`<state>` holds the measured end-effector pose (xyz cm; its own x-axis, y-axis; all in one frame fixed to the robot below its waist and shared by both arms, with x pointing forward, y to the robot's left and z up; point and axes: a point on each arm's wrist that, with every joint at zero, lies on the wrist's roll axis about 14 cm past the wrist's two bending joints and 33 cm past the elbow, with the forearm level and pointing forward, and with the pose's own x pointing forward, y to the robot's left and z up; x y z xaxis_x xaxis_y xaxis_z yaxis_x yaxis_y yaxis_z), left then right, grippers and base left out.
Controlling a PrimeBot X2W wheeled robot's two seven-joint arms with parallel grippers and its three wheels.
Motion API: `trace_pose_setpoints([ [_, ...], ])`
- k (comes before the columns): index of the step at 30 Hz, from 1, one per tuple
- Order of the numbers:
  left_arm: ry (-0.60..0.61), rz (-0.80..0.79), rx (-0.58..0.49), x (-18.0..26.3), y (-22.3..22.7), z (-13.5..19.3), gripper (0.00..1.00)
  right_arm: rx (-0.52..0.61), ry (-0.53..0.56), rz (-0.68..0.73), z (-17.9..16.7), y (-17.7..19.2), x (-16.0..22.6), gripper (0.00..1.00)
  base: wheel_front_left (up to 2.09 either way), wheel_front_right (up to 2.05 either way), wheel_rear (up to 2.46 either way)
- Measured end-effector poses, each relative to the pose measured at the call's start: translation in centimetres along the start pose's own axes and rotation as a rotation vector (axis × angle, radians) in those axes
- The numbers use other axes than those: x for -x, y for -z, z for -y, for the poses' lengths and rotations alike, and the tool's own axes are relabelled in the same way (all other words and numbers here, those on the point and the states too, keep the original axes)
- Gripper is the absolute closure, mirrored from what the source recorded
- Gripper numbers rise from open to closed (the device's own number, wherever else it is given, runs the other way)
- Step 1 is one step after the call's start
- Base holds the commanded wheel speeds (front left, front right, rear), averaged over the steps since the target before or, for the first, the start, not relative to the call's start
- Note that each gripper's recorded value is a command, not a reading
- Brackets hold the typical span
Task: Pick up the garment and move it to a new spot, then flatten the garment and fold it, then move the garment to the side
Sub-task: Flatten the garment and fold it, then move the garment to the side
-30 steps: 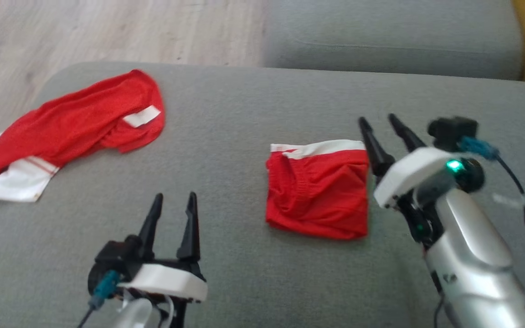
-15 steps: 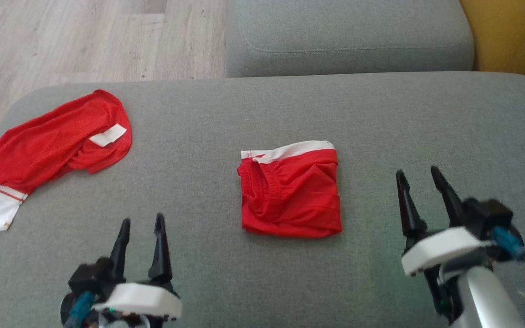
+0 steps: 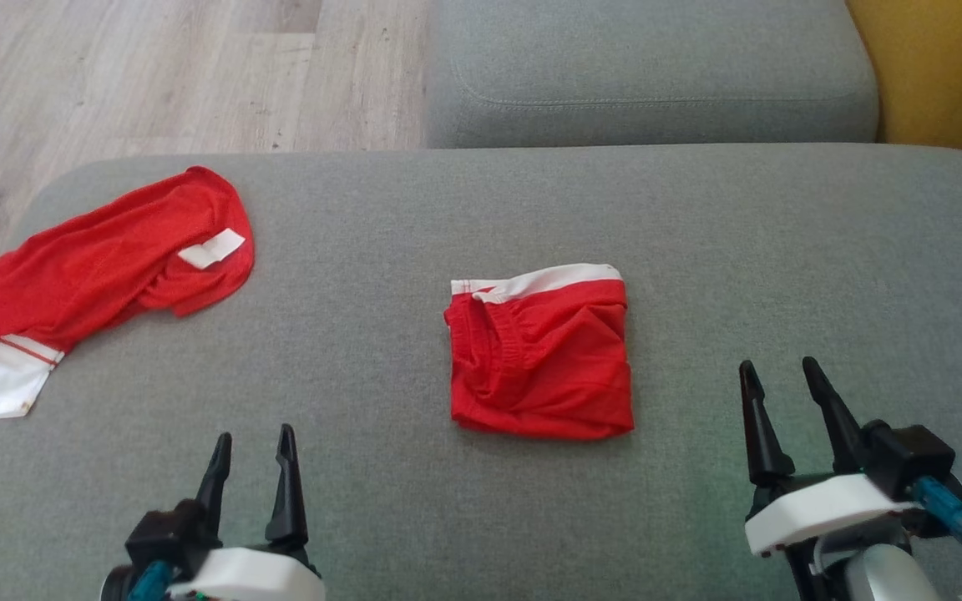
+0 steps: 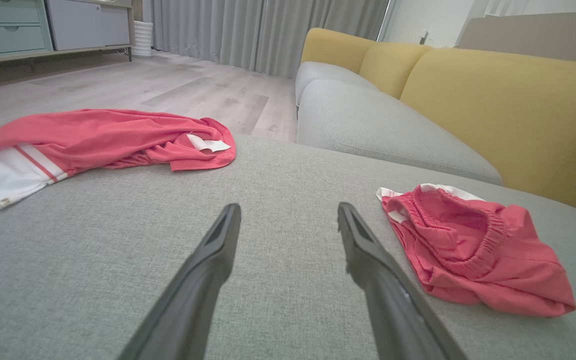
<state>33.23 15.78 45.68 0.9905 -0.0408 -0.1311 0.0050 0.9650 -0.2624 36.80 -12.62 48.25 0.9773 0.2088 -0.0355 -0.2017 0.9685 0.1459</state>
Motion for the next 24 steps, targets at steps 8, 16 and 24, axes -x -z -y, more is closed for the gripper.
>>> trace_pose_setpoints([
  [8,0.008,-0.002,-0.001,0.1,0.1,0.3,0.00,0.000,0.001,-0.007,0.0,0.2,0.1,0.00,0.00,0.00,0.00],
  [16,0.010,-0.011,0.000,0.2,0.4,0.4,0.00,0.027,0.006,-0.031,0.3,0.6,-0.1,0.00,0.00,0.00,0.00],
  [24,-0.007,-0.011,0.008,0.3,0.4,-0.1,0.00,0.054,-0.036,-0.087,-0.7,-0.9,-4.1,0.00,0.00,0.00,0.00],
])
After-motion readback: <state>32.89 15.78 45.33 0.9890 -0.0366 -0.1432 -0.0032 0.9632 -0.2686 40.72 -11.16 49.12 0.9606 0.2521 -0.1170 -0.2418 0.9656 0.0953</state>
